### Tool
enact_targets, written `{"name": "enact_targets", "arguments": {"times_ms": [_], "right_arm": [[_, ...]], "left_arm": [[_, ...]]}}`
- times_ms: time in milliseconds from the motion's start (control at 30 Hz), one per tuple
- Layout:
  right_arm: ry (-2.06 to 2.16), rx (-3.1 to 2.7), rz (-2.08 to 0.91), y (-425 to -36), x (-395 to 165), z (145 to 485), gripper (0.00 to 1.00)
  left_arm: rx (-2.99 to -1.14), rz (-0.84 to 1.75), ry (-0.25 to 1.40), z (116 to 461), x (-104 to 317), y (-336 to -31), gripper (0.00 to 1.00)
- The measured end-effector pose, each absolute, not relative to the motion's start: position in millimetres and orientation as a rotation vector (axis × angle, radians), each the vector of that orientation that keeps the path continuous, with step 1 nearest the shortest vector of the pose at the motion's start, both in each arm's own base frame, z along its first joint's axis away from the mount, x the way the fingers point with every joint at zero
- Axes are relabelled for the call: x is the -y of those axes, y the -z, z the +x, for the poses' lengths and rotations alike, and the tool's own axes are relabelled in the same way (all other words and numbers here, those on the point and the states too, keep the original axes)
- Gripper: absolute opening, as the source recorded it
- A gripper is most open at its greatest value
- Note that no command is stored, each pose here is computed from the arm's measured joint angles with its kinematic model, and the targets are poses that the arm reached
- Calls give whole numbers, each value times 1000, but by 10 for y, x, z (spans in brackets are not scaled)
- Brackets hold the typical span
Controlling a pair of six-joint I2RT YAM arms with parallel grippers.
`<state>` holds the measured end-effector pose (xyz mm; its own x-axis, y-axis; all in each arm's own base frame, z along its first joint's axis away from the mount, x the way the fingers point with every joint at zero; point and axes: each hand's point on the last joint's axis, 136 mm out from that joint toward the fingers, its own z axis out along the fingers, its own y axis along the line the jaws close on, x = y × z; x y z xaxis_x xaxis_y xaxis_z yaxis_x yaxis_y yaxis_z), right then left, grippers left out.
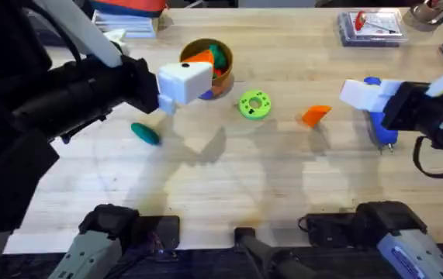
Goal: Pick up the gripper from the table and insert it into the empty holder that is missing its gripper. Then pick up a screw, insert it into the mounting hole, and use the screwdriver to tighten it. Finally, clean up the table by picking up the vegetable and placing it into the bucket.
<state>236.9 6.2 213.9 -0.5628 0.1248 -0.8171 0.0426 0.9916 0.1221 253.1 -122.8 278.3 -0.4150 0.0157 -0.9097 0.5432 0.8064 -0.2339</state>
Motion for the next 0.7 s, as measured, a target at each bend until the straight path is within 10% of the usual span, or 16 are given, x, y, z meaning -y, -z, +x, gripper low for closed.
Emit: {"name": "enact_targets", "arguments": {"times_ms": [700], "right_arm": [[-108,-2168,116,-2139,-62,2369,992]], "left_arm": [[-1476,573,538,1970,1235,-2341,985]]}}
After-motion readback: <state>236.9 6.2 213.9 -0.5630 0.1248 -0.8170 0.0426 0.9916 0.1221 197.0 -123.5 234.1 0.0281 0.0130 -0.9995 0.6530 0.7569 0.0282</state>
